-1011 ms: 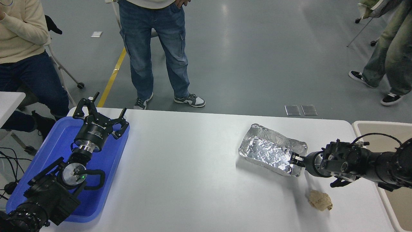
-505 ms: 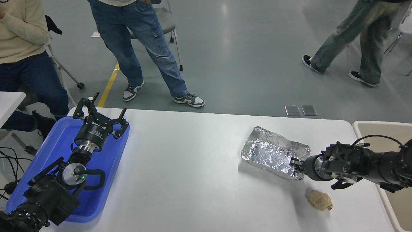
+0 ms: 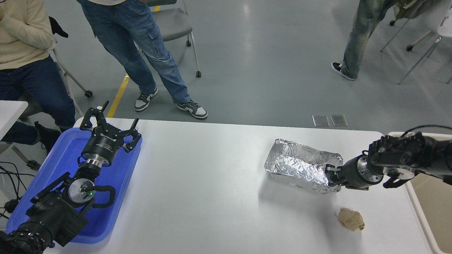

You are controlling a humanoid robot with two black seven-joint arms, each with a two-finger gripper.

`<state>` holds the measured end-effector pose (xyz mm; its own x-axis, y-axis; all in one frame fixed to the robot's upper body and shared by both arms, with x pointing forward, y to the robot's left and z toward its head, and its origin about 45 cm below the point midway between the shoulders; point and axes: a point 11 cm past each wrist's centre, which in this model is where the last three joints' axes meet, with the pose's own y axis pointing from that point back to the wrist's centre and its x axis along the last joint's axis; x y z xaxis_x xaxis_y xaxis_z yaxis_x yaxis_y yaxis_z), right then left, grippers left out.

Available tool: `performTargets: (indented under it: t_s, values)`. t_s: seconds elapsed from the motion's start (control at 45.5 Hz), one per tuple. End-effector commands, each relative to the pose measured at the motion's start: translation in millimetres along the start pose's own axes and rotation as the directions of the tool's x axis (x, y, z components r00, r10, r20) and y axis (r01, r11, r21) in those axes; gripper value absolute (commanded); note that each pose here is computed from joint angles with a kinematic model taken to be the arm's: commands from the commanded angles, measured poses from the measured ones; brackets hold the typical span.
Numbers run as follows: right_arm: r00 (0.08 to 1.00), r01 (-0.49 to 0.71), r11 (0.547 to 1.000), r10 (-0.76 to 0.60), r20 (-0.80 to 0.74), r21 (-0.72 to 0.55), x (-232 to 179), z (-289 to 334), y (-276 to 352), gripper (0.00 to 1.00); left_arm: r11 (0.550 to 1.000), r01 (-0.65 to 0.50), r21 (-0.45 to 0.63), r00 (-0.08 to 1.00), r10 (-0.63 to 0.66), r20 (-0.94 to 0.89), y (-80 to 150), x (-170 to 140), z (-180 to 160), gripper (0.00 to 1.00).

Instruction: Pick up foil plate and place in dustbin

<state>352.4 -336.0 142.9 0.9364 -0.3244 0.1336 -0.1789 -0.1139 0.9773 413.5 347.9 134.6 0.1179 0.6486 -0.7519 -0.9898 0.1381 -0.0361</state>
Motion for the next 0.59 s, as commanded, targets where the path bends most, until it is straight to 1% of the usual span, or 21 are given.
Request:
performTargets:
  t_s: [0.0, 0.066, 0.352, 0.571]
  values:
    - [0.986, 0.166, 0.986, -0.166, -0.017, 0.002, 8.2, -8.4, 55.7, 0.0, 1.0, 0.0, 0.0, 1.0, 0.0, 0.0, 0.0, 0.0, 0.0, 1.0]
    - [0.98, 0.199, 0.98, -0.199, -0.015, 0.002, 13.0, -7.8, 74.5, 0.0, 1.0, -0.001, 0.001, 1.0, 0.001, 0.0, 0.6, 0.5, -0.4, 1.0]
    - [0.997, 0.047, 0.999, -0.048, -0.058, -0.025, 46.9, -17.4, 155.4, 0.0, 1.0, 0.0, 0.0, 1.0, 0.0, 0.0, 0.0, 0.0, 0.0, 1.0]
    - [0.992, -0.084, 0.996, 0.083, -0.092, -0.013, 62.9, -29.7, 221.0, 0.0, 1.0, -0.001, 0.002, 1.0, 0.001, 0.001, 0.6, 0.5, -0.5, 1.0]
